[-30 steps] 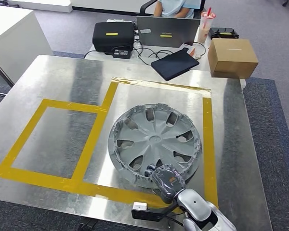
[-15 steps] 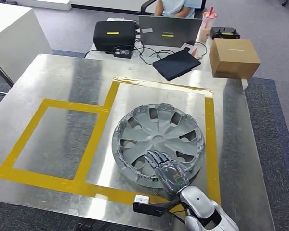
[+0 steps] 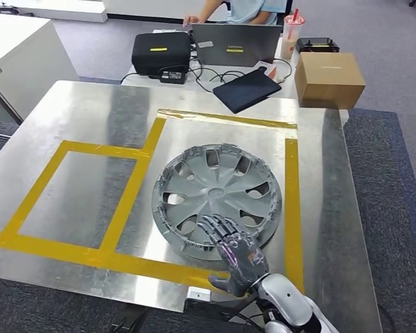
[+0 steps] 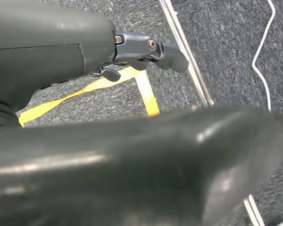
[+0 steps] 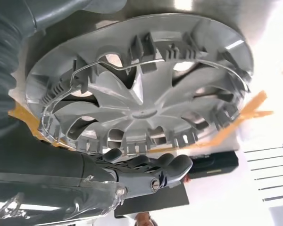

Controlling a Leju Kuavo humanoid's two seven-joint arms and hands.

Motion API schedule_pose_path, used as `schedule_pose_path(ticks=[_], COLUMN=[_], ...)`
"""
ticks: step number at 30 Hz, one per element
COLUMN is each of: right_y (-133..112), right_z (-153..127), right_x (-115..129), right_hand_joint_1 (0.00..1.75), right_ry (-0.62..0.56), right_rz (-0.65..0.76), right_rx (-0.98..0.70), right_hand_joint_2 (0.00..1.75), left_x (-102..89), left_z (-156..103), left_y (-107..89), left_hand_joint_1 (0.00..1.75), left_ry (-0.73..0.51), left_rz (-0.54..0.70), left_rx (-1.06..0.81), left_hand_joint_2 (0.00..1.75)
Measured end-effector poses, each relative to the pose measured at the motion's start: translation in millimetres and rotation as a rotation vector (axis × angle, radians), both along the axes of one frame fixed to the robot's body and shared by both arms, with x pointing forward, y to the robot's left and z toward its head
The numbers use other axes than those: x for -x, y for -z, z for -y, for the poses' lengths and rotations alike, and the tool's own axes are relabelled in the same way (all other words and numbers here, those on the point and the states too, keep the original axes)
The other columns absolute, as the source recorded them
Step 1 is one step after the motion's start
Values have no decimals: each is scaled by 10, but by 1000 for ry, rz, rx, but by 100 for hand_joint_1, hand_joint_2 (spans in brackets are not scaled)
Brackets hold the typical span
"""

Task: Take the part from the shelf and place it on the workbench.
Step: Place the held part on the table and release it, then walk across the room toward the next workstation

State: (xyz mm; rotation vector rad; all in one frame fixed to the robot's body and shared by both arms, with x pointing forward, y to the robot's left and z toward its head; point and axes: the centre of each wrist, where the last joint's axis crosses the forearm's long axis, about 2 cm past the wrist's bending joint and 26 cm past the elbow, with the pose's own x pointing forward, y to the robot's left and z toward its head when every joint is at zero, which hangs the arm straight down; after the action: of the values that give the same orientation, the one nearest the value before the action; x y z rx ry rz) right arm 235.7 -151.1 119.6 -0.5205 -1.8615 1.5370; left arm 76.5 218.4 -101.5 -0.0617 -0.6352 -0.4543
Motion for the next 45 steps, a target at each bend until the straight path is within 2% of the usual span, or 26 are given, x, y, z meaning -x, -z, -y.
schedule_pose_path(ticks=[7,12,16,20,30,36,45], right_y=[-165,-265,-279,-292,-343,-298,-267], right_z=[-18,33,68,94,331,428,499], right_x=[212,428,587,660,1057,1251,1431], right_hand_joint_1=[0,0,0,0,0,0,0], right_ry=[3,40,61,80,255,323,319], right_rz=[-41,-12,-13,3,182,183,159], right_rx=[-216,-368,-419,-433,-563,-597,-623], right_hand_joint_2=[175,175,175,0,0,0,0], left_x=[17,21,54,58,135,145,137], left_z=[0,5,2,1,25,18,25], left_y=[3,3,9,9,18,20,18], left_hand_joint_1=[0,0,0,0,0,0,0], left_ry=[-19,-36,-42,-47,-80,-90,-107], left_rz=[5,14,11,14,21,23,34], left_rx=[7,9,9,8,6,3,5], left_hand_joint_2=[0,0,0,0,0,0,0])
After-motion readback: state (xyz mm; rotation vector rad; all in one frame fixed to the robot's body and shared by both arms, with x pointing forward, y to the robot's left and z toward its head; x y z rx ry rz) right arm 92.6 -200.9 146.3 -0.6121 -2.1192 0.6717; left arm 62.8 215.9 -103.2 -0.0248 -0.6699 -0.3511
